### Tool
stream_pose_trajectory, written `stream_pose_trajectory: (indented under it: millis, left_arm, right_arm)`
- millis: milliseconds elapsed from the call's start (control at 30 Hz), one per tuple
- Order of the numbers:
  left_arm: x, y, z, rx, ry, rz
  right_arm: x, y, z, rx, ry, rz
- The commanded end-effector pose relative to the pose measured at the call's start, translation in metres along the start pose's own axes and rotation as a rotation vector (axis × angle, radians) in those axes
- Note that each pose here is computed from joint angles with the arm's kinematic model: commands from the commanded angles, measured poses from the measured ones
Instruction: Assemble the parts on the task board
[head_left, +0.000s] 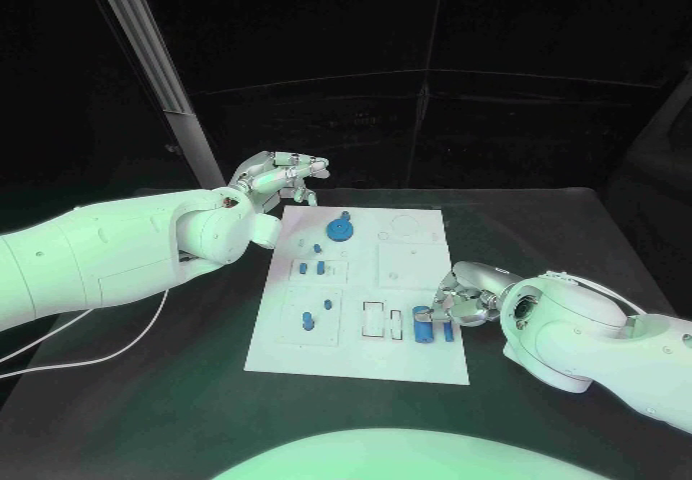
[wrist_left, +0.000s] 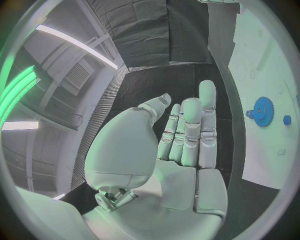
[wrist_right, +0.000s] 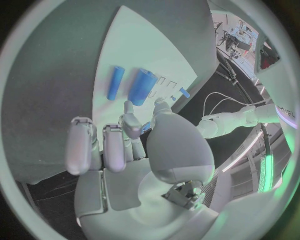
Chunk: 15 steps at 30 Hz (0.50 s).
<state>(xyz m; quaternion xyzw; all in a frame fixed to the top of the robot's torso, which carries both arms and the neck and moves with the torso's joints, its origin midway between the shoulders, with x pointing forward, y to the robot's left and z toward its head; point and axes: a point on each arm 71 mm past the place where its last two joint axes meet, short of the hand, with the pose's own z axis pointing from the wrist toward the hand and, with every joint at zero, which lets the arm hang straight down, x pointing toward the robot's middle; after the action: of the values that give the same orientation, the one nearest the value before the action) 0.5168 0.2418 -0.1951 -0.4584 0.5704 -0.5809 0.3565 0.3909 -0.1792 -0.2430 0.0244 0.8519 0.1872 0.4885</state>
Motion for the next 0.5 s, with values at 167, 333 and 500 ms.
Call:
stream_pose_trajectory:
  millis: [167, 333, 500]
  left_arm:
    - [0.0016, -0.0010, 0.0004, 0.004, 0.013, -0.003]
    - [0.0011, -0.0009, 0.0002, 0.003, 0.013, -0.003]
    - [0.0011, -0.0007, 0.0001, 0.001, 0.014, -0.004]
  right_arm:
    - [0.008, 0.002, 0.005, 0.018, 0.024, -0.054]
    - [0.012, 0.003, 0.008, 0.026, 0.041, -0.086]
    - [0.014, 0.005, 0.011, 0.029, 0.047, -0.107]
